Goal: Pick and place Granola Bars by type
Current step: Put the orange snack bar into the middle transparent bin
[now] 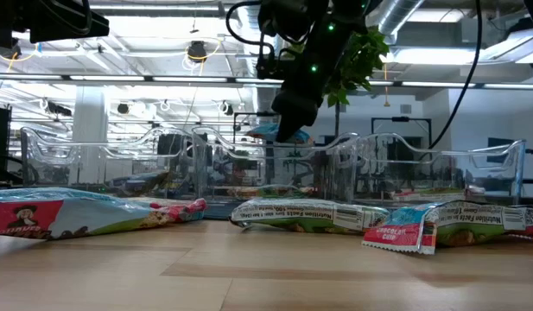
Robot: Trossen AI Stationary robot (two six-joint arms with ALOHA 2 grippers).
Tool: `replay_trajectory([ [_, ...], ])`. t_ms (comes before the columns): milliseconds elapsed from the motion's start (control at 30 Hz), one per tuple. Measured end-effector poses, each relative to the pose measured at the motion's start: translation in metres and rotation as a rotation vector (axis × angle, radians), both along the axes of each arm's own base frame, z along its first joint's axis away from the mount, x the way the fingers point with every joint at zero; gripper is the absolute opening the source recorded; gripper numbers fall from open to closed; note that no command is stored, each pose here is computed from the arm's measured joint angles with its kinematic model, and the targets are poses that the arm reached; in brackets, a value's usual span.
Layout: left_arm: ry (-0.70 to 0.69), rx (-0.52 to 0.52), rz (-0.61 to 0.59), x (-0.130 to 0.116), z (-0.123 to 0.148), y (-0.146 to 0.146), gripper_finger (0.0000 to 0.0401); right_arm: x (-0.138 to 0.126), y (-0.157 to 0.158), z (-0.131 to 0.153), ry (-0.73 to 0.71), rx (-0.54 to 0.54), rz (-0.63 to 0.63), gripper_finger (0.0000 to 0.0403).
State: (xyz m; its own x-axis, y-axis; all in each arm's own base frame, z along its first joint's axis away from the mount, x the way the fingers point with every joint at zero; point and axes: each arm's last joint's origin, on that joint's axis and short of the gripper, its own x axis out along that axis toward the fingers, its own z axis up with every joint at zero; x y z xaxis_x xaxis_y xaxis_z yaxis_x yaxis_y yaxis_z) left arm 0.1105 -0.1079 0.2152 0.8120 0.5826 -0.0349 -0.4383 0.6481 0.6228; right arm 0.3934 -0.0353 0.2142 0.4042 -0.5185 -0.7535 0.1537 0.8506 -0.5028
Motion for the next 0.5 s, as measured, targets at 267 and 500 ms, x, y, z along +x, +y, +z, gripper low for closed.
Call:
replay_trajectory([
  [267, 0.0, 0.0, 0.0, 0.0, 0.0, 0.0, 0.0178, 0.0, 0.0001, 0.0, -0.002, 0.003, -0.002, 0.0143],
  [500, 0.001, 0.0, 0.0, 0.0, 0.0, 0.0, 0.0178, 0.0002, 0.0033, 0.0001, -0.011, 0.006, -0.009, 0.0252],
])
